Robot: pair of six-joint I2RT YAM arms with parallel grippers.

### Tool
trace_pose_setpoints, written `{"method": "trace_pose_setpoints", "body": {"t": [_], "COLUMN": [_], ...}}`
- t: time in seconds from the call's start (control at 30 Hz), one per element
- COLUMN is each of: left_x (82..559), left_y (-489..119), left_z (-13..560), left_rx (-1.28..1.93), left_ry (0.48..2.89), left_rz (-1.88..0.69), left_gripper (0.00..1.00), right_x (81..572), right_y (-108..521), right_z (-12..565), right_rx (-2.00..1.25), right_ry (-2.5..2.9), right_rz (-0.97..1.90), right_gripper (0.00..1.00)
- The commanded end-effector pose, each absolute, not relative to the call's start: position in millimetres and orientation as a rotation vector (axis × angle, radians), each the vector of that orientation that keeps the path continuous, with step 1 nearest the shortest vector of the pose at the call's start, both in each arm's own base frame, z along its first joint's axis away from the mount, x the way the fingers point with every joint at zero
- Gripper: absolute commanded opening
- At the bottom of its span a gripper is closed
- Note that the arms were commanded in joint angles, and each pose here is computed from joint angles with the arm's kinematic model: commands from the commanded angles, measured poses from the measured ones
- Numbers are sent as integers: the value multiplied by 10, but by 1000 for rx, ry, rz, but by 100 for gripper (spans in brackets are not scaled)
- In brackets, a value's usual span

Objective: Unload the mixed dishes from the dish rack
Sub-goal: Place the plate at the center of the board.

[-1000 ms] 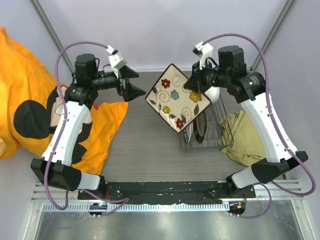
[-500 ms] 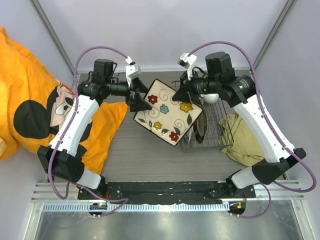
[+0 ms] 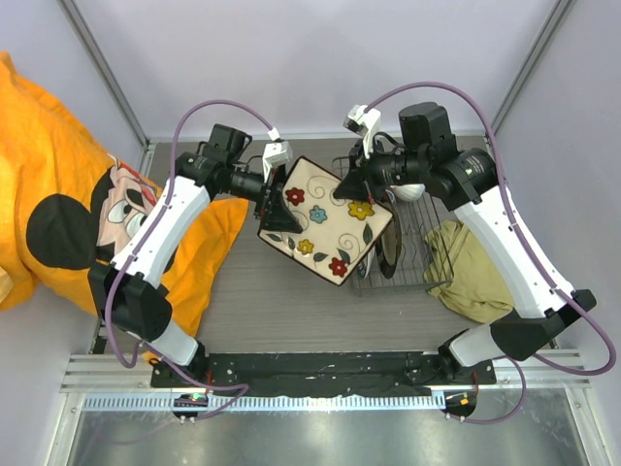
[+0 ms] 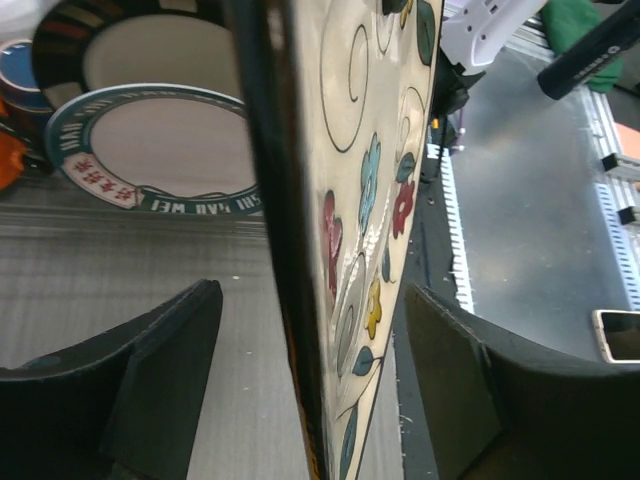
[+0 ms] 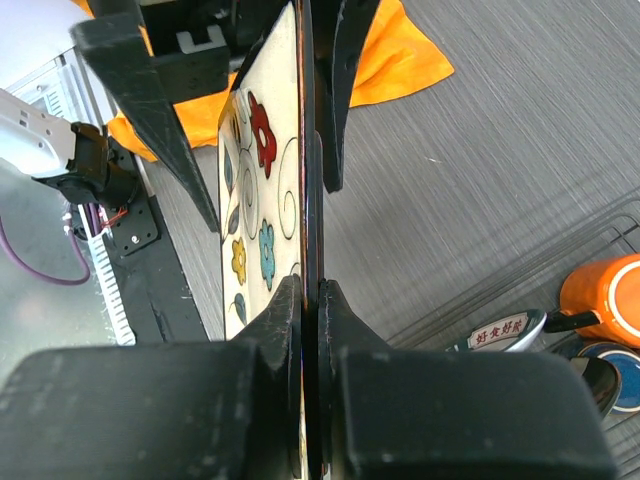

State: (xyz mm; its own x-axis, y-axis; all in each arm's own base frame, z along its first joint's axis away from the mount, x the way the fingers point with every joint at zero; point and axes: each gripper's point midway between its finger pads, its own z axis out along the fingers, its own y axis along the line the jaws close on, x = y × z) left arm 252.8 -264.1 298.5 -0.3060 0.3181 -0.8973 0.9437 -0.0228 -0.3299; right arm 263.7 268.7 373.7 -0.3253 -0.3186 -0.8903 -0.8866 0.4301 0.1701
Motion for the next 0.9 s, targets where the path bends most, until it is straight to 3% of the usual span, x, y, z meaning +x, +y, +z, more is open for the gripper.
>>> {"method": "trace_pose_setpoints", "body": {"t": [0.0, 0.33, 0.53, 0.73, 0.87], "left_x": [2414, 2422, 2414, 2362, 2309], "left_y": [-2682, -2715, -2718, -2733, -2740], "left_z": [3165, 3290, 3287, 3298, 3299], "left_rx": [1353, 1313, 1303, 1291, 1282], "left_ry": [1585, 1541, 1557, 1555, 1561], "left_rz": [-1409, -1415, -1426, -1475, -1518], "left_gripper": [74, 58, 39, 6, 0], "right_x": [2443, 2426, 2431, 2446, 2457], "right_y": [2749, 2729, 2709, 2714, 2721], "right_z": [4391, 4329, 4345, 4331, 4339], "right_rx": [-1038, -1046, -1041, -1039, -1039], "right_ry": [1580, 1586, 1583, 1587, 1585], "right_rz": [922, 911, 898, 896, 893], "right_gripper": [1, 1, 1, 1, 1]}}
